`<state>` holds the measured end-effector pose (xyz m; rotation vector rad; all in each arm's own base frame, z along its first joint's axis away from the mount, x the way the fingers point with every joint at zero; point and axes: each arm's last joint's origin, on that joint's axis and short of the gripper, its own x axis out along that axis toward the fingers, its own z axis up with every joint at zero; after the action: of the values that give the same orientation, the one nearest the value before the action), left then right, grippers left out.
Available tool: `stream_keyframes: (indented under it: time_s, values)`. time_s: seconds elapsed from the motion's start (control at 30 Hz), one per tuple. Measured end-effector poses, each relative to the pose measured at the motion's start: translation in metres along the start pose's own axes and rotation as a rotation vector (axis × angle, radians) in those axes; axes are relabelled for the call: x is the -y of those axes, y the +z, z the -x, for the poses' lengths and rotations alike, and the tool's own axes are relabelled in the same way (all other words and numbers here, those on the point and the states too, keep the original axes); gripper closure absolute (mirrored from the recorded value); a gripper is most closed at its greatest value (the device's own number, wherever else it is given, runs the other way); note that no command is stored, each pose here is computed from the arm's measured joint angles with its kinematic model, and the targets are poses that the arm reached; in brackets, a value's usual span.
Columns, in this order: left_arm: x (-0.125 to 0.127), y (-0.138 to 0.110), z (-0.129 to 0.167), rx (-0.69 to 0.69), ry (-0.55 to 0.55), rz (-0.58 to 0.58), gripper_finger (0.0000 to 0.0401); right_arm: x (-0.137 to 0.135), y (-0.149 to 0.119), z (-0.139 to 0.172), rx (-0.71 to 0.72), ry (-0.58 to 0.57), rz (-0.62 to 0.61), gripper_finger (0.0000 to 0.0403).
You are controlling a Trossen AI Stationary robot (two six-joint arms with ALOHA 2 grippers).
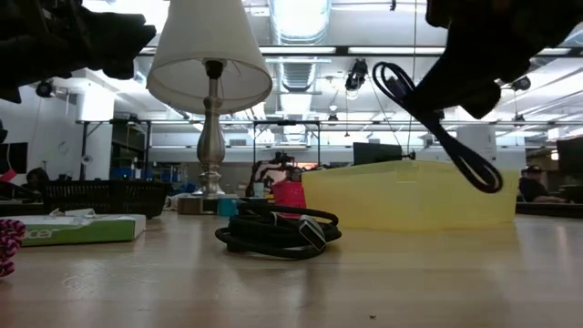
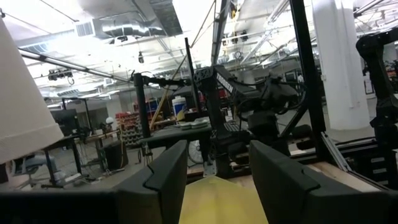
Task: Pick and place items into bin
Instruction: Put the dark blue charger cable into the yellow bin
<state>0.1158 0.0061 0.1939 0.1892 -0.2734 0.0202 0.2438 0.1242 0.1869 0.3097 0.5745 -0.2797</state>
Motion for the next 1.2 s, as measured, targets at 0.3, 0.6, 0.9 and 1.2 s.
stream_keyframes:
  time_s: [0.3,0.6,0.9,1.2]
  values:
    - [0.0,0.0,0.0,0.0,0.0,0.0,0.0244,-0.003,0.02,-0.003,0.161,0.013,0.158,0.039]
    - [0.0,0.0,0.0,-0.001,0.0,0.0,0.0244,0.012,0.044,-0.012,0.314,-0.144,0.238,0.039]
    - [0.0,0.0,0.0,-0.001,0.0,0.0,0.0244,0.057,0.074,-0.031,0.366,-0.331,0.126,0.039]
    - [0.0,0.0,0.0,0.0,0.0,0.0,0.0244,0.107,0.106,-0.043,0.444,-0.344,-0.004,0.039]
